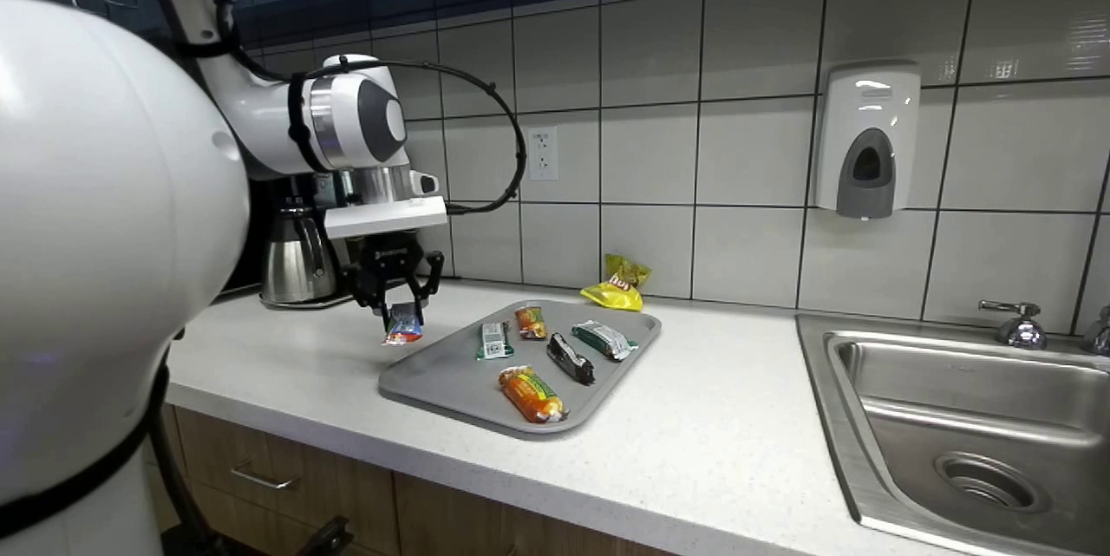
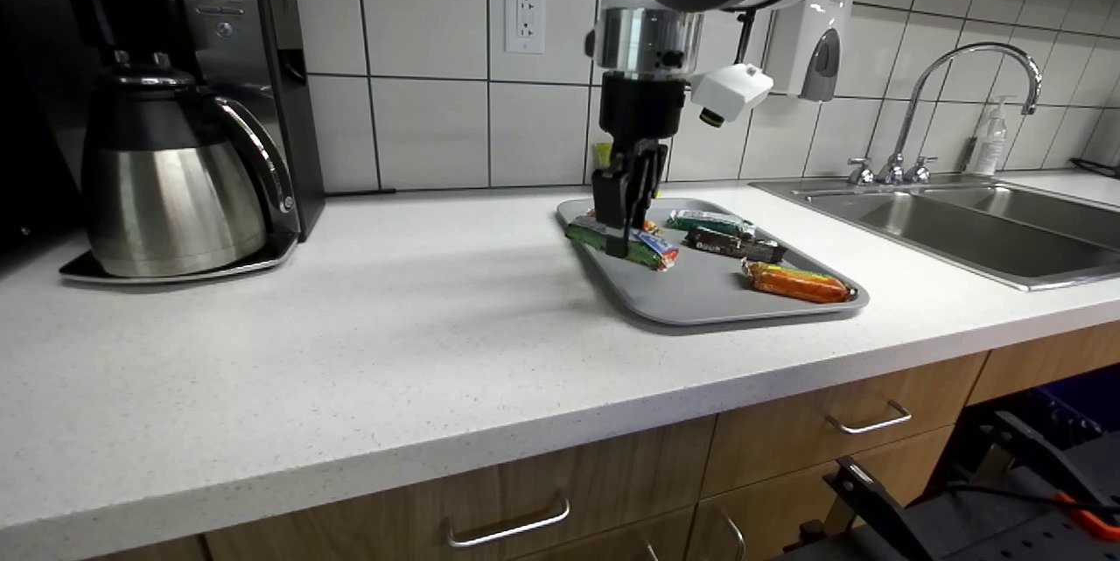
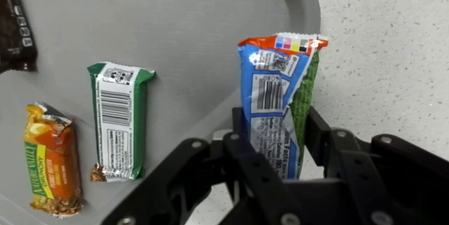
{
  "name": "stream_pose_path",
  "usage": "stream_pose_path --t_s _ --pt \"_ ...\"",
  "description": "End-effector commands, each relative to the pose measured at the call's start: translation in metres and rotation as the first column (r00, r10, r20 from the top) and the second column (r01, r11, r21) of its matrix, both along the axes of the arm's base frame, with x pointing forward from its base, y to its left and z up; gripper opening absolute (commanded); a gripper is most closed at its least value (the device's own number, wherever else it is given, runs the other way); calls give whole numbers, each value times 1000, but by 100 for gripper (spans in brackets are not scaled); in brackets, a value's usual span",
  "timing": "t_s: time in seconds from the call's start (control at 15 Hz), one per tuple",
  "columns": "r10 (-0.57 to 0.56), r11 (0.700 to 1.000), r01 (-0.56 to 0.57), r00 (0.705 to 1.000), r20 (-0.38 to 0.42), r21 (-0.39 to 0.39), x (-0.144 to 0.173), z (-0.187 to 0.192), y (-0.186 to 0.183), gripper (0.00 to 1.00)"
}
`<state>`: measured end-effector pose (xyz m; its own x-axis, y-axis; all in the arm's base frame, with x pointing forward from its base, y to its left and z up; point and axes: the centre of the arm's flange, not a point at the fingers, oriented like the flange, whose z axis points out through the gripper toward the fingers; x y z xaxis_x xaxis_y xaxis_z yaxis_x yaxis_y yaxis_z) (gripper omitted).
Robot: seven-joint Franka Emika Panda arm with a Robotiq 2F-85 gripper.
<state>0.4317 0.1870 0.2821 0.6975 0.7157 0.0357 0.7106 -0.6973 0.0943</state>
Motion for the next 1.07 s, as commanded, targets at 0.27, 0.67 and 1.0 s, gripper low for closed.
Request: stream_pose_path --t_s 0.27,0.67,1.0 --pt "-130 991 130 991 7 -40 -9 -5 -37 19" --pt "-193 980 192 981 -13 -47 -6 -18 -56 19" --pt "-216 976 215 976 -22 -38 -2 -28 -65 19"
